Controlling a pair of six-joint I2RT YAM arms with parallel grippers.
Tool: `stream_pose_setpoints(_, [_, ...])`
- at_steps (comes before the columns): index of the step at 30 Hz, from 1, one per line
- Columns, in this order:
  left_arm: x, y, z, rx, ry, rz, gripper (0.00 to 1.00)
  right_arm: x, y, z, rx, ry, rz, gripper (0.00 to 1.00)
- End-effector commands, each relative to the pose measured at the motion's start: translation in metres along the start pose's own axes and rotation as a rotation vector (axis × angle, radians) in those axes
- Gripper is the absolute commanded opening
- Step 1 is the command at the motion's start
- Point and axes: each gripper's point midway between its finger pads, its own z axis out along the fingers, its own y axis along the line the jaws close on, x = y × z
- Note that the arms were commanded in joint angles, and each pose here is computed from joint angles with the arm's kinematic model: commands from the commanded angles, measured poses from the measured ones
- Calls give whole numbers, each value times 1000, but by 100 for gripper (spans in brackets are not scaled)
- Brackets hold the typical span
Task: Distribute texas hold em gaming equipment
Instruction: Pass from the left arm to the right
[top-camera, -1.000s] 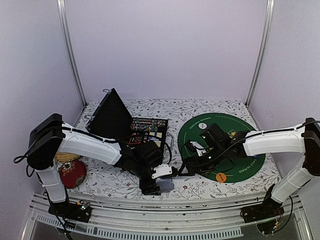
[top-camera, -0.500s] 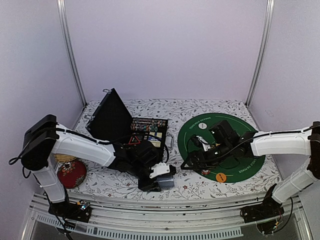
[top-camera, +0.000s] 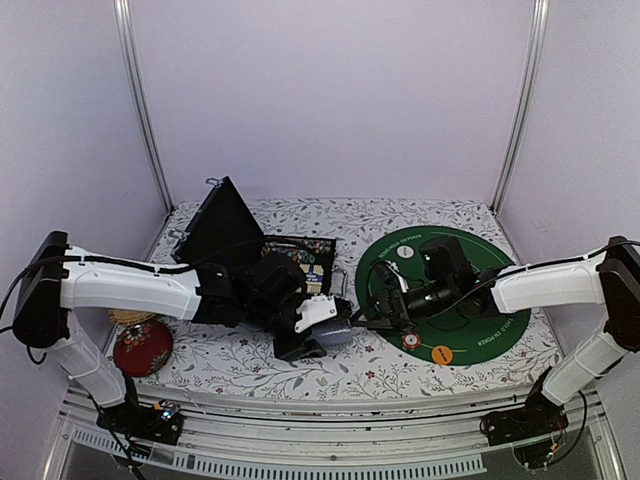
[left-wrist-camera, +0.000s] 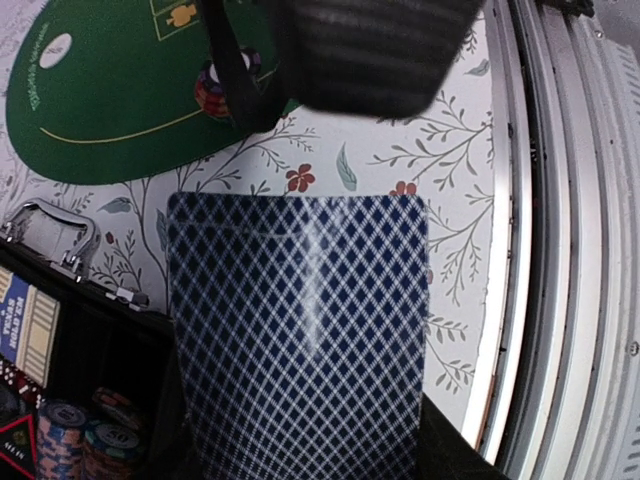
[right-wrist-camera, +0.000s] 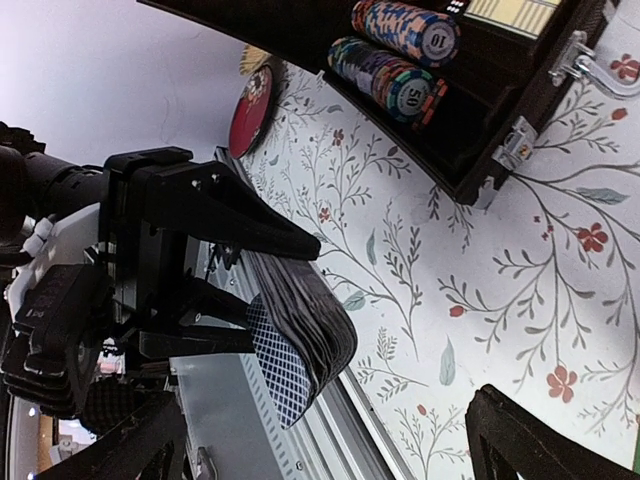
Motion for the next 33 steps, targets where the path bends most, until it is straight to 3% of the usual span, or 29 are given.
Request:
stream_pose_setpoints(1, [-19,9,-21,-42,-47,-9,54,-19,19,13,-111,2,-65,98])
stream_pose_setpoints(6, [-30,12,-28,-60,-80,8,54,-27,31,28,-183,26,-116,90])
stream_pose_setpoints(14, [-36,26,-31,-126,-84,23,54,-19,38,55,-258,124,-120,56])
stream_pose_setpoints(16, [-36,28,-29,-140,-78,24,54,-17,40,56,-268,134,-129,42])
stream_pose_setpoints(20, [-31,30,-26,-150,-48,13,56,-13,44,53,-268,134,-138,4])
stream_pose_setpoints(26, [-22,35,-23,-183,-26,15,87,-8,42,49,-251,140,-139,2])
stream_pose_setpoints(33, [-18,37,-13,-191,-19,44,93,-9,45,46,-240,131,-151,2])
